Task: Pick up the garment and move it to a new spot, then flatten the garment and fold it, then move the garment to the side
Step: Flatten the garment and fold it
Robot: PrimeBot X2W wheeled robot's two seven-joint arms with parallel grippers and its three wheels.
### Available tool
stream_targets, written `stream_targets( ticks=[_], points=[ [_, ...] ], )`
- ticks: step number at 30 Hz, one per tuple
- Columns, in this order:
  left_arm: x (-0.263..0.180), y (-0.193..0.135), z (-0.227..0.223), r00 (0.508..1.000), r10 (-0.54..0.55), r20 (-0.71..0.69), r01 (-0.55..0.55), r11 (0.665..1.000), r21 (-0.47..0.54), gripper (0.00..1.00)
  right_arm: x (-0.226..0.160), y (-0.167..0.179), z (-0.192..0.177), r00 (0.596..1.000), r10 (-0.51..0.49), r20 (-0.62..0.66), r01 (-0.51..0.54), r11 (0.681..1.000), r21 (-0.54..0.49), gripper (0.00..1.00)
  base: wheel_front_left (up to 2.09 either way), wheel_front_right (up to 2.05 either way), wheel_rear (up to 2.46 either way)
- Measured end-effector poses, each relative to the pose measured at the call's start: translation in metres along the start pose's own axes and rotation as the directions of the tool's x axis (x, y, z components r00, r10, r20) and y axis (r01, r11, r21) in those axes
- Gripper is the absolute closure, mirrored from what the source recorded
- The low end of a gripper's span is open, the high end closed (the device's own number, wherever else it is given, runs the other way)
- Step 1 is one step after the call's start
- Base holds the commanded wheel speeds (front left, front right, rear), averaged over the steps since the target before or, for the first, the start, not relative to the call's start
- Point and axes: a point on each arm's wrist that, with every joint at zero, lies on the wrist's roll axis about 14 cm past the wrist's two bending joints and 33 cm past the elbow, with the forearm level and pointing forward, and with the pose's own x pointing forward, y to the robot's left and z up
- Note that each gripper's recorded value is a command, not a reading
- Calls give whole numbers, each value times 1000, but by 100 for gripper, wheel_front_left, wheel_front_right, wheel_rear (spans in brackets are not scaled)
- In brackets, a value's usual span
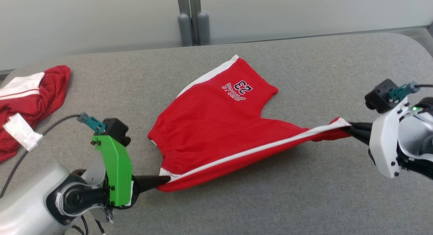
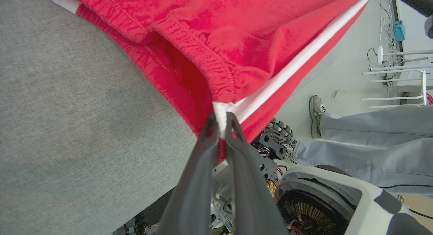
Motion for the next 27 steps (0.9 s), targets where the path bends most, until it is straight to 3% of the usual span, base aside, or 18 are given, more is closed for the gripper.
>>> stream_targets(
  ticks=[9, 18, 27],
  points=[
    [-8, 11, 63, 999, -44, 24, 47, 990, -134, 100, 45, -38, 61, 999, -26, 44, 28, 999, -27, 100, 0, 0, 0],
    [5, 64, 100, 998, -5, 56, 19, 967, -255, 100, 141, -60, 106, 998, 13, 68, -11, 999, -33, 100, 0, 0, 0],
    [26, 115, 120, 995, 30, 91, 5, 933, -360, 100, 236, -58, 102, 997, 66, 33, -64, 997, -50, 100, 0, 0, 0]
  ],
)
